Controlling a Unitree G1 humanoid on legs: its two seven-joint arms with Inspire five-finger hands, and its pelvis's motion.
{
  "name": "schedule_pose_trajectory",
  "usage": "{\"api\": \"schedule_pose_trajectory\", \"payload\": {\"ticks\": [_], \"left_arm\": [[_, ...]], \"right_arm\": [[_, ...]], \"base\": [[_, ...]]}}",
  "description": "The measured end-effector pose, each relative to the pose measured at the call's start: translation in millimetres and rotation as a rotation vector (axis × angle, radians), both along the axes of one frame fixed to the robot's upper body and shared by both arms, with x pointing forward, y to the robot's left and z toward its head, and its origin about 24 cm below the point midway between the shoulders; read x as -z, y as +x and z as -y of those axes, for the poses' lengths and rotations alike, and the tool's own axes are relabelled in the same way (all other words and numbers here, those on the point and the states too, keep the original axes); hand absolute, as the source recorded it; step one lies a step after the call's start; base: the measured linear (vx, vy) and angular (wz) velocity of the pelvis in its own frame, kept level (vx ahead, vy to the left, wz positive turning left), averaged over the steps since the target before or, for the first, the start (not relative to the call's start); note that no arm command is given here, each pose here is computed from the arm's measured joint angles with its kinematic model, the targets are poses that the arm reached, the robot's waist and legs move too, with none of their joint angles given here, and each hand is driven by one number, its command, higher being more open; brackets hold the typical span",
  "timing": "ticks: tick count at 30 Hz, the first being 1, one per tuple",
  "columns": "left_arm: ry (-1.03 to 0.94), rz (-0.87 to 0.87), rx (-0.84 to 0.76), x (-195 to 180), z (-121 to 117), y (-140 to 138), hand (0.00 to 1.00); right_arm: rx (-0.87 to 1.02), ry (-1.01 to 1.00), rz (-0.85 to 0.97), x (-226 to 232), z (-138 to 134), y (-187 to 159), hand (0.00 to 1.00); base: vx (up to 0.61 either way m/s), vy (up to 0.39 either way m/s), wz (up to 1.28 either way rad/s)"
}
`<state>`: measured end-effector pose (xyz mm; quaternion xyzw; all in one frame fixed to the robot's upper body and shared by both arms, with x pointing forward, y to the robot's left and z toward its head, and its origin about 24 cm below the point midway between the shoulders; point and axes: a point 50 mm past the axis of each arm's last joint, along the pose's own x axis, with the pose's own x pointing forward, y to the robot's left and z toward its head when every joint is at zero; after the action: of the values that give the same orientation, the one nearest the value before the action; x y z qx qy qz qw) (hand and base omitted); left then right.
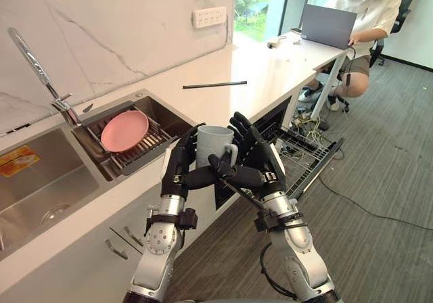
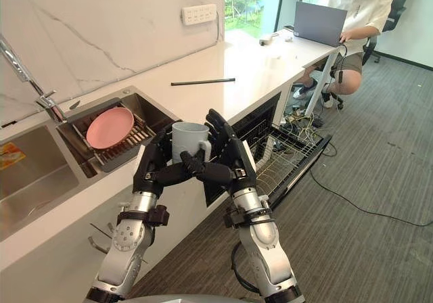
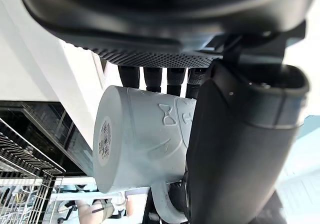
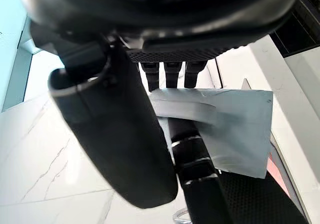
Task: Walk over to the sink, pick up the cup, carry it to the dishwasher, place the cup inside the dishwasher, then close the dishwasher door
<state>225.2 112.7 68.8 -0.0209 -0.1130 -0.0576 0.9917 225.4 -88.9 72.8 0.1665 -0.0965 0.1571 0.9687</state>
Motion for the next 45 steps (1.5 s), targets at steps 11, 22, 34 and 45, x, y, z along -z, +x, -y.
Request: {"api": "schedule_pose_trajectory", "payload": {"ticks": [11,22,34,45], "left_arm": [[-0.005,0.032,0.04,-7,10,0,0.3],[0.057,0.043,0.082,-8,21,4,0.3],[0.132,0.057,0.093,-7,20,5,0.9],[0.119,0.063,0.119,-8,25,3,0.9]], "right_arm": [[0.038,0.033,0.02,-7,-3,5,0.9],[0.103,0.108,-0.042,-4,2,13,0.3],[0.084,0.139,-0.061,-2,7,16,0.3],[0.128,0.165,-0.042,-6,15,20,0.3]], "base": [[0.0,-0.004,0.01],[-0.01,-0.002,0.01],[0.0,0.0,0.0],[0.0,0.0,0.0]]}}
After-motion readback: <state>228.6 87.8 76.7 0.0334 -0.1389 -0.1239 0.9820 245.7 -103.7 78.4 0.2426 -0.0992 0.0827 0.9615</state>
